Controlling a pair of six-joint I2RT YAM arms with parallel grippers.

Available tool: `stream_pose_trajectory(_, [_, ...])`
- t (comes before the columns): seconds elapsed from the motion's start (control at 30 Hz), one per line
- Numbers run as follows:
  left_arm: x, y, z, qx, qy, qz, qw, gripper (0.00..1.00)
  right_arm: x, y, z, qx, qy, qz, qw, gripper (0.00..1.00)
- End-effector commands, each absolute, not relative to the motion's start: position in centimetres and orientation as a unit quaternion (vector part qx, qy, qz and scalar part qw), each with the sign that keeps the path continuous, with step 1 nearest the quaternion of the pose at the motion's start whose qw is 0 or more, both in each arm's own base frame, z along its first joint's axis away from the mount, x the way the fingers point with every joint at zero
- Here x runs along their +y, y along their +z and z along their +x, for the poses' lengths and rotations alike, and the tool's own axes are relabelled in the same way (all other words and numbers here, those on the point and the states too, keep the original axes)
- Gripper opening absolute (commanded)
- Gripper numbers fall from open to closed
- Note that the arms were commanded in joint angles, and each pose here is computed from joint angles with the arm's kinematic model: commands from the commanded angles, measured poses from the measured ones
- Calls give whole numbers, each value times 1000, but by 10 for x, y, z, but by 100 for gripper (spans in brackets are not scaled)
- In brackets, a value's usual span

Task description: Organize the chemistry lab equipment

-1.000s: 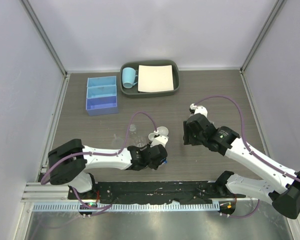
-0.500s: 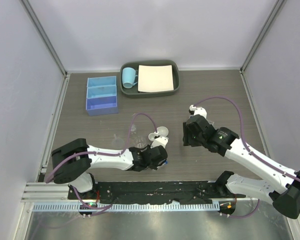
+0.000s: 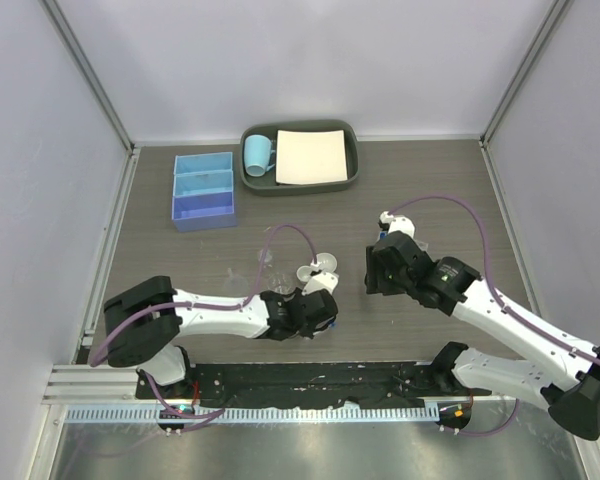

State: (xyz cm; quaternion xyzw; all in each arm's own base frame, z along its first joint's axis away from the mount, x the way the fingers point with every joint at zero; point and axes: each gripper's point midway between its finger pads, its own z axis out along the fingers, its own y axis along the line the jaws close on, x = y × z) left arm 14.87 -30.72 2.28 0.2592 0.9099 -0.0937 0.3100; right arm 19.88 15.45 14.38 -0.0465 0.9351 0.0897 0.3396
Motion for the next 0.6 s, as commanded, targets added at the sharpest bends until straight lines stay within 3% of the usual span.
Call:
stream_pose_trajectory(0.0, [-311,68,158,894,-90,275,342,0,163,168,196,922,134,-42,360,56])
stream_pose_trajectory(0.2, [-327,118,150,874,-154,303,347,0,175,185,172,915,204,-68,342,56])
stream_pose_trajectory(0.57, [-366,174,66,755,-484,374,238,0,210,212,91,867,419,-123,241,56])
